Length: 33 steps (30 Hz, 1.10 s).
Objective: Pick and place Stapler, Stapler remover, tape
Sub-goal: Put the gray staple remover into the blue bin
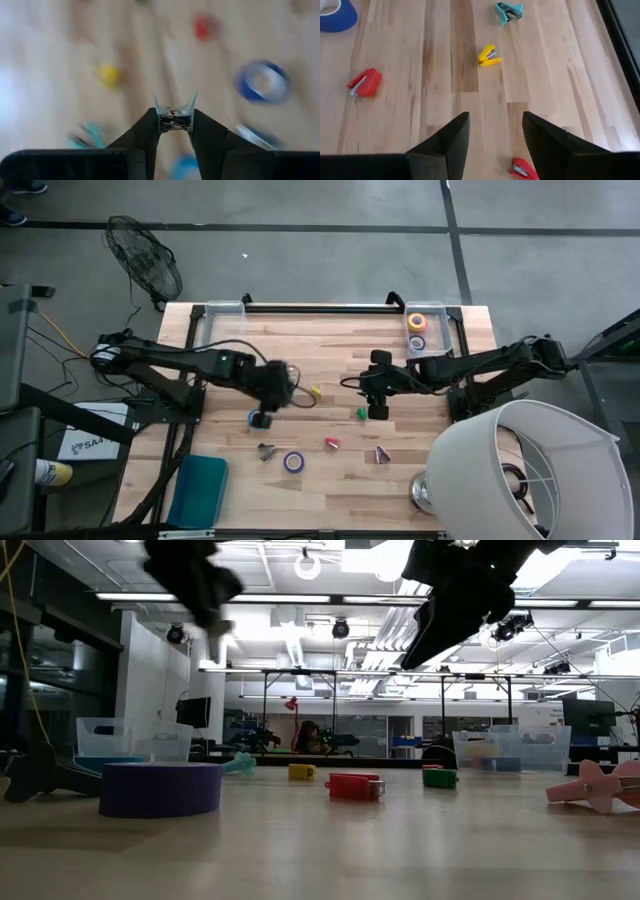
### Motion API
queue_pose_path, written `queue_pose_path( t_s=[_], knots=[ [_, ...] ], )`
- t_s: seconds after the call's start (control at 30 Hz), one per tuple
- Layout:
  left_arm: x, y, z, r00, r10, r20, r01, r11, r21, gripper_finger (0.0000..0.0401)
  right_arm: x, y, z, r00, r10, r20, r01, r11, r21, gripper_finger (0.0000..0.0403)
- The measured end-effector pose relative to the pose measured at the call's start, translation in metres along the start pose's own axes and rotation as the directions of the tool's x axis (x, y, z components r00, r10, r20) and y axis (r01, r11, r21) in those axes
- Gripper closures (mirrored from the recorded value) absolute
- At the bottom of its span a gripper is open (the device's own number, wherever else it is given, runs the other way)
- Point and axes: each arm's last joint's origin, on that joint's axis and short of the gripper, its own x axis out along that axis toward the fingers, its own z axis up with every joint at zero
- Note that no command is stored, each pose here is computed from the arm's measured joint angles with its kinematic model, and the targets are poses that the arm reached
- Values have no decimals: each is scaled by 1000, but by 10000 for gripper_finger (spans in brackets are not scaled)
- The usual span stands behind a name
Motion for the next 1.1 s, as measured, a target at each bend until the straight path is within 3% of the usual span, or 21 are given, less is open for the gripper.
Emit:
queue_pose_path(
  t_s=[0.1,0.23,0.43,0.8,1.1],
  knots=[
    [-6,-16,-13,986,-119,-117,108,990,-92,312,0,0,0,1000,-1,3,1,1000,8,229],
    [-12,-39,-25,943,-235,-237,178,955,-236,312,0,0,1,1000,-4,7,4,1000,17,229],
    [-18,-77,-33,869,-383,-314,205,856,-476,312,0,0,1,1000,-3,8,3,1000,25,230],
    [-21,-137,-63,801,-402,-443,2,743,-670,312,0,0,1,1000,-1,8,1,998,61,229],
    [-9,-160,-84,789,-412,-455,-86,659,-747,312,0,0,1,1000,-1,8,1,998,58,229]
  ],
)
